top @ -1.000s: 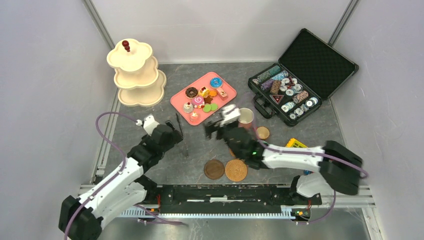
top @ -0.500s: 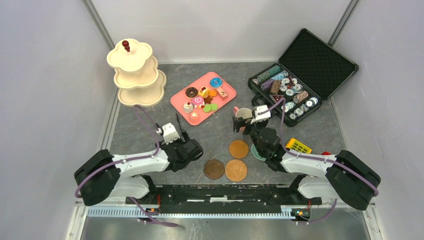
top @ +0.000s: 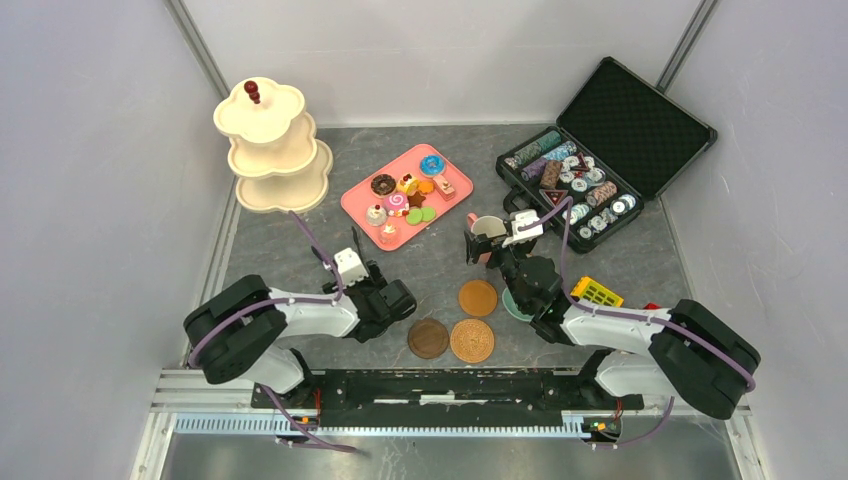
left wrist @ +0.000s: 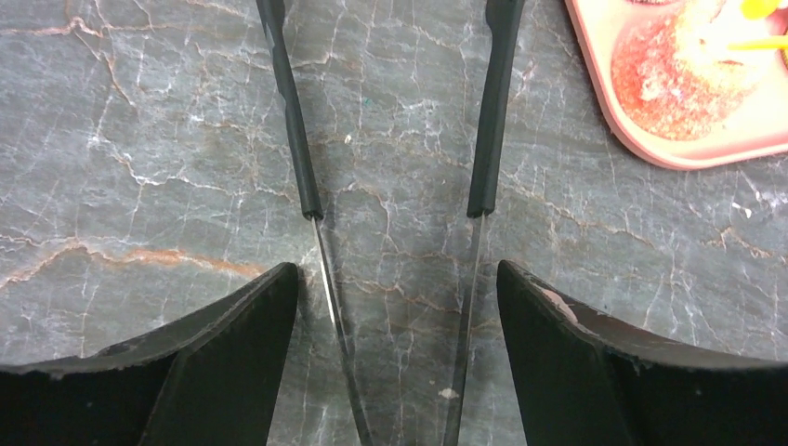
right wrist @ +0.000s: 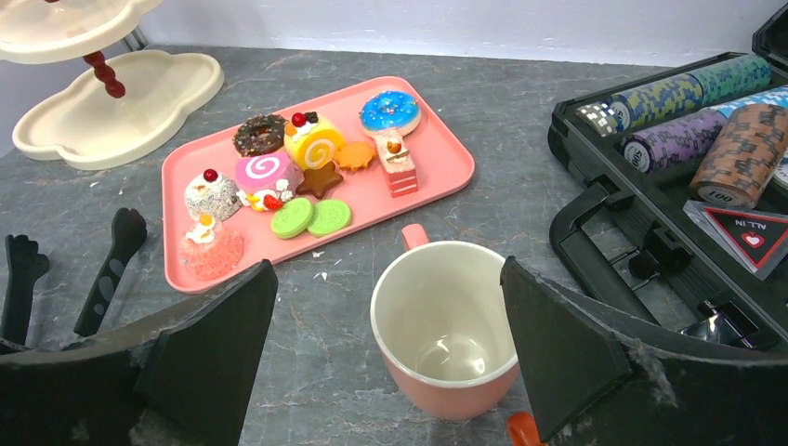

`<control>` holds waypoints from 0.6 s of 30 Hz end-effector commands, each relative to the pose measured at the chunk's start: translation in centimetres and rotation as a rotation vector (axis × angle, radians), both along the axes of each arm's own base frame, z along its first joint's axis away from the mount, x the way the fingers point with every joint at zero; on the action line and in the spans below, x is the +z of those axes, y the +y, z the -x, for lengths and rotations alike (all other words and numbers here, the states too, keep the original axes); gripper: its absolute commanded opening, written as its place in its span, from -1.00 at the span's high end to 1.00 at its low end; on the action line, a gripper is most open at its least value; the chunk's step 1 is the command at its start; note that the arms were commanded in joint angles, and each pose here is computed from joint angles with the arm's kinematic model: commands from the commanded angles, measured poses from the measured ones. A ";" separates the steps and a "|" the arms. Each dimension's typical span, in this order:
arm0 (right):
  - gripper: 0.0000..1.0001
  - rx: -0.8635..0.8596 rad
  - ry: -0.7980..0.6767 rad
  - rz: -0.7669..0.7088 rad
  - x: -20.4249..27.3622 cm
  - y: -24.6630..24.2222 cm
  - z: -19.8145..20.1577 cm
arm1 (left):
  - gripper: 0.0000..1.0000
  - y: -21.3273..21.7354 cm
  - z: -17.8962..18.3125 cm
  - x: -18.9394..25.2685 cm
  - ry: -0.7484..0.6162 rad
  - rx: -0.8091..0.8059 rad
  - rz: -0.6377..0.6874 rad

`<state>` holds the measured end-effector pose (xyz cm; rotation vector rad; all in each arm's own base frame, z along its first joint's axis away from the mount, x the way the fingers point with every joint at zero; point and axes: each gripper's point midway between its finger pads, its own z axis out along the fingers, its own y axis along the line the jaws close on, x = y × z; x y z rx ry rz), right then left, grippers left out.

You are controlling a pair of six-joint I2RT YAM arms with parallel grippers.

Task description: Serve the afternoon tea

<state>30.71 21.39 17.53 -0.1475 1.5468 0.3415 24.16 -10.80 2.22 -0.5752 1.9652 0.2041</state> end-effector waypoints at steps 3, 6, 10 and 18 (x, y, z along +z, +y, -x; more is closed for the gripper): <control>-0.96 -0.016 -0.029 -0.020 0.6 -0.3 -0.3 | -0.64 0.2 -1.8 0.9 -0.104 0.045 -0.045; -0.96 -0.016 -0.026 -0.023 0.4 -0.2 -0.3 | -0.60 0.2 -2.1 0.9 -0.094 0.053 -0.060; -0.96 -0.015 -0.023 -0.021 0.3 -0.1 -0.4 | -0.56 0.3 -2.4 1.0 -0.097 0.058 -0.066; -0.96 -0.026 -0.019 -0.023 0.2 -0.3 -0.4 | -0.43 0.7 -3.0 0.9 -0.090 0.069 -0.092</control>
